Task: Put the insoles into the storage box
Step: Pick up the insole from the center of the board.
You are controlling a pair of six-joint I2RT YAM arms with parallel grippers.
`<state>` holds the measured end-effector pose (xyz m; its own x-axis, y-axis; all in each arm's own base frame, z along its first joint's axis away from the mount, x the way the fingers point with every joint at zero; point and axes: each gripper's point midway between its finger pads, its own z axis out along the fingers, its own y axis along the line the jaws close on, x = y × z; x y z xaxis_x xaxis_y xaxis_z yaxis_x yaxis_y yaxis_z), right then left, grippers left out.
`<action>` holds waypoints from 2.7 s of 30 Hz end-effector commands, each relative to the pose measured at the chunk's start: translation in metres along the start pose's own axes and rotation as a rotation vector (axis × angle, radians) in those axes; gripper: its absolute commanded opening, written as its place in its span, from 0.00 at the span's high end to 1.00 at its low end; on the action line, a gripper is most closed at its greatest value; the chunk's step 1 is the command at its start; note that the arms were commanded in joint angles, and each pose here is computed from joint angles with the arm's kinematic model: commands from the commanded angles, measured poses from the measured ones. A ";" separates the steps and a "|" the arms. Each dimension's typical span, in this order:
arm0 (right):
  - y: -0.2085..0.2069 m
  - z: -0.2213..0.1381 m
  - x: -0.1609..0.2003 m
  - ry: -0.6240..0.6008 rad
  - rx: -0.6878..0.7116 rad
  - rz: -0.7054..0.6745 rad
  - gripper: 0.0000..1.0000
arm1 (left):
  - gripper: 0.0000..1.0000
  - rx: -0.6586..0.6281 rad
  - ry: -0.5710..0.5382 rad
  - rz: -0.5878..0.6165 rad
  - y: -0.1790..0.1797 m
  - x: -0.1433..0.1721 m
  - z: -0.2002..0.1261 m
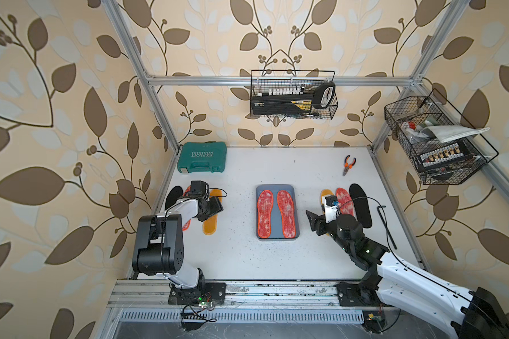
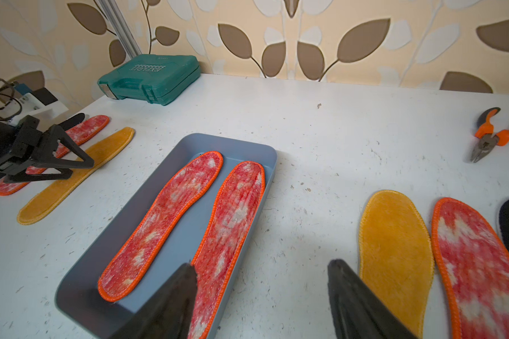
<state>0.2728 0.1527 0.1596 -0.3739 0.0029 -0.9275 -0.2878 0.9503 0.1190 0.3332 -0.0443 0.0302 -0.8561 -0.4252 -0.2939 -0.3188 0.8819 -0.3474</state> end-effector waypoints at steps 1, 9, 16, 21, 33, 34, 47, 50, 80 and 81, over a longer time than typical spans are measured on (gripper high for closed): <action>-0.005 0.000 -0.007 -0.029 0.034 0.023 0.27 | 0.33 0.029 0.068 -0.021 -0.018 0.028 0.007; -0.006 0.002 -0.007 -0.030 0.044 0.025 0.27 | 0.33 0.101 0.064 -0.012 -0.081 0.070 0.015; -0.003 0.002 -0.008 -0.029 0.028 0.015 0.27 | 0.27 0.174 -0.001 0.023 -0.116 0.063 -0.014; -0.002 0.001 -0.008 -0.029 0.019 0.016 0.26 | 0.22 0.230 -0.139 0.109 -0.129 0.041 -0.072; 0.005 0.006 -0.005 0.002 -0.005 0.006 0.26 | 0.16 0.243 -0.218 0.102 -0.076 0.018 -0.084; 0.005 0.005 -0.005 0.002 -0.007 0.007 0.26 | 0.16 0.232 -0.201 0.096 -0.072 0.018 -0.078; 0.008 0.008 -0.004 0.014 -0.017 0.000 0.26 | 0.20 0.195 -0.066 0.177 -0.072 0.031 -0.021; 0.008 0.009 -0.003 0.014 -0.015 0.000 0.26 | 0.20 0.157 -0.054 0.217 -0.077 0.033 -0.013; 0.007 0.012 -0.001 0.027 -0.001 -0.011 0.24 | 1.00 0.077 -0.172 0.107 -0.059 0.026 -0.038; 0.007 0.013 -0.001 0.029 -0.003 -0.011 0.24 | 1.00 0.085 -0.181 0.100 -0.058 0.025 -0.043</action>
<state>0.2773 0.1581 0.1416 -0.4221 -0.0288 -0.9061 -0.2871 0.9523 0.1035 0.3170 -0.1024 0.0677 -0.8106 -0.3440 -0.4738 -0.1900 0.9200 -0.3429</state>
